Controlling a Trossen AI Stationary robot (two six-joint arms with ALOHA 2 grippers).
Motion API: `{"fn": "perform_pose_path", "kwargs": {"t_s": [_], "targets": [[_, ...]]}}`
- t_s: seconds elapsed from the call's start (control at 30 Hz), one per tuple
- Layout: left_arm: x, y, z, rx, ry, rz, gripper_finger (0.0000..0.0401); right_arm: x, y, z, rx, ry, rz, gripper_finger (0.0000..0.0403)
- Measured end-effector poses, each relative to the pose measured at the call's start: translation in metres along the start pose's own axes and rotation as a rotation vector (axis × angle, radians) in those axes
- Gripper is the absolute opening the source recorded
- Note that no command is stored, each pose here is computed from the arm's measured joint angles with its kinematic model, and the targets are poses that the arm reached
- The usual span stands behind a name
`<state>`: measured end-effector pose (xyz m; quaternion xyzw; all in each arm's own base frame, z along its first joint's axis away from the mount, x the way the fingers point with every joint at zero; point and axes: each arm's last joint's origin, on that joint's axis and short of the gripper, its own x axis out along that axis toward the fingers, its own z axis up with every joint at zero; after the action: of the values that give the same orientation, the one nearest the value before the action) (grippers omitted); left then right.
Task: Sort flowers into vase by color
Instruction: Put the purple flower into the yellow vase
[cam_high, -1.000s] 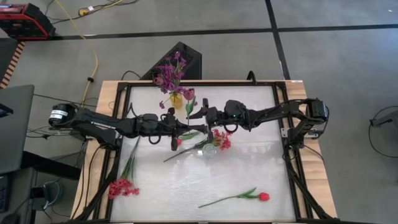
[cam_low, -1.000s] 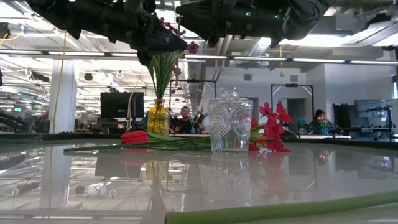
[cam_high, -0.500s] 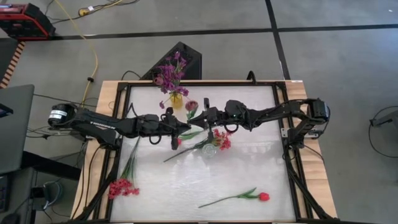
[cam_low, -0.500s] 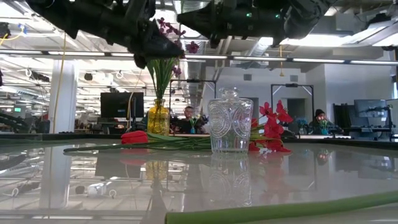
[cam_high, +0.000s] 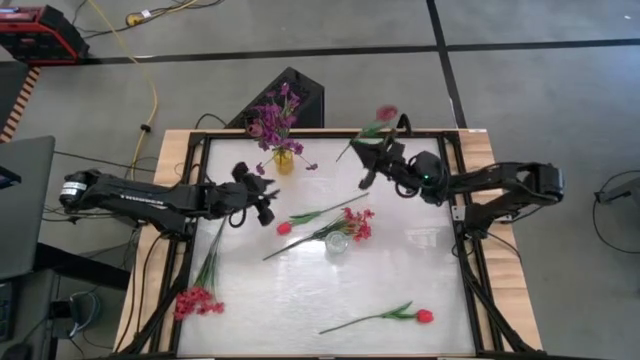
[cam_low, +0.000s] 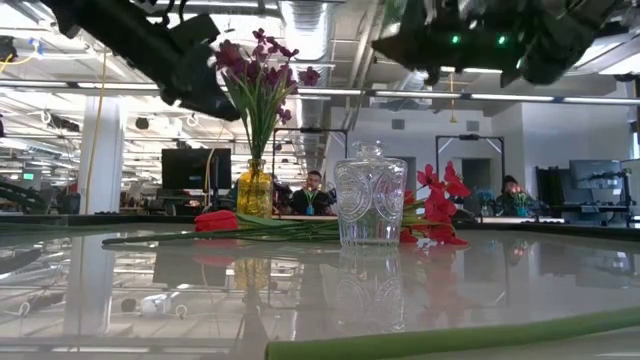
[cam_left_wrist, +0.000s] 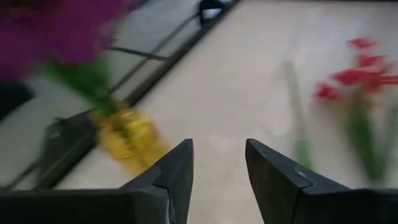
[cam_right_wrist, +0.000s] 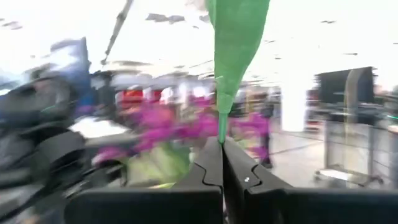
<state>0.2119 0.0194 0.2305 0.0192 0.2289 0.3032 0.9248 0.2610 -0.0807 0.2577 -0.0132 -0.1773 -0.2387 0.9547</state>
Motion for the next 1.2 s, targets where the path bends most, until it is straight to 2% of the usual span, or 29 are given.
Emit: {"fn": "perform_pose_path", "kwargs": {"t_s": [0.1,0.23,0.33,0.5,0.7,0.9,1.07,1.2], "targets": [[0.004,0.005,-0.003,0.013,0.028,0.078,0.0137,0.016,-0.008,-0.013,0.058,-0.029,-0.006,0.0017],[0.014,0.012,-0.009,0.035,0.078,0.169,0.0137,0.050,-0.010,-0.040,0.133,0.002,-0.012,0.0017],[0.020,0.019,-0.013,0.084,0.128,0.185,0.0137,0.071,-0.014,-0.054,0.166,-0.038,-0.022,0.0017],[0.028,0.032,-0.015,0.076,0.120,0.137,0.0137,0.096,-0.018,-0.070,0.252,-0.099,-0.015,0.0017],[0.037,0.044,-0.032,-0.010,0.027,0.038,0.0137,0.119,-0.006,-0.084,0.266,-0.125,0.022,0.0017],[0.039,0.046,-0.047,-0.053,-0.003,-0.019,0.0137,0.133,-0.004,-0.089,0.230,-0.119,0.017,0.0017],[0.039,0.044,-0.050,-0.040,0.012,-0.071,0.0137,0.136,-0.004,-0.090,0.184,-0.094,0.011,0.0017],[0.039,0.044,-0.050,-0.035,0.012,-0.063,0.0137,0.139,-0.003,-0.087,0.181,-0.103,0.011,0.0017]]}}
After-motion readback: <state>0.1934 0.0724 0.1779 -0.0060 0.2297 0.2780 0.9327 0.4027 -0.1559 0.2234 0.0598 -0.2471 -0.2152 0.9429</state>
